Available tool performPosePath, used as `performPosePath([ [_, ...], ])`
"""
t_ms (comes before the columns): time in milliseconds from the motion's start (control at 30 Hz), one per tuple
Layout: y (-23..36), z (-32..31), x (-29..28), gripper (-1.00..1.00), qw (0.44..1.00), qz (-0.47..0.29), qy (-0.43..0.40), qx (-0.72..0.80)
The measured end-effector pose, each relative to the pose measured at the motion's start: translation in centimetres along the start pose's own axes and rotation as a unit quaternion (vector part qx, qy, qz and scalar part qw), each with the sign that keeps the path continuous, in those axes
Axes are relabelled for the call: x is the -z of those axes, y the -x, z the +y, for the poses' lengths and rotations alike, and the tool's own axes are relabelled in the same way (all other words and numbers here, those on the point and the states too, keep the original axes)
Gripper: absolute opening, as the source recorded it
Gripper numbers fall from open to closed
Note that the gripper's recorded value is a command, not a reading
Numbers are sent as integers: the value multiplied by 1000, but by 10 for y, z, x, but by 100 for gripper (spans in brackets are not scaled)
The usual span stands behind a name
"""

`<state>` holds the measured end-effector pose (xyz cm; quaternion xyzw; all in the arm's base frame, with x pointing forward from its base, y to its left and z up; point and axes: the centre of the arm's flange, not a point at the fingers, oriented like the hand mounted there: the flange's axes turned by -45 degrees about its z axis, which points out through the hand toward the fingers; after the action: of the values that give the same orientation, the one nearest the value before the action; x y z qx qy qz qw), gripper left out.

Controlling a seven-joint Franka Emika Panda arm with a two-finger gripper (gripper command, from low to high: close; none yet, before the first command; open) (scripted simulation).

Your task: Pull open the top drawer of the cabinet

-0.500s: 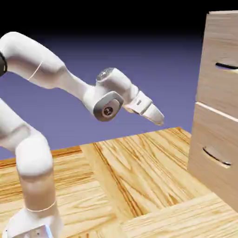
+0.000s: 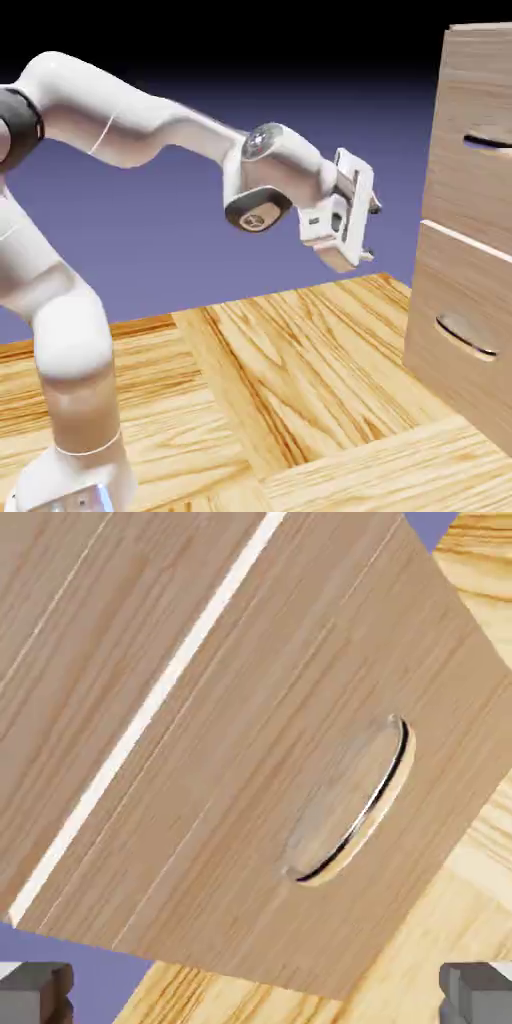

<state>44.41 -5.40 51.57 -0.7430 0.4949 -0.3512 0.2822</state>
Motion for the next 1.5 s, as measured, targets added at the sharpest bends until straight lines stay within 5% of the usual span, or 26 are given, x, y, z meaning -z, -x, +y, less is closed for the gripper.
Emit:
performPosePath([
  [300,-33,-19,-6,100,939,-15,-53,-339],
  [633,-56,-37,-16,100,741,-66,-105,-660],
  [1067,-70,-67,-36,100,331,-176,-133,-918],
  [1500,-74,-111,-56,100,-148,-300,-91,-938],
])
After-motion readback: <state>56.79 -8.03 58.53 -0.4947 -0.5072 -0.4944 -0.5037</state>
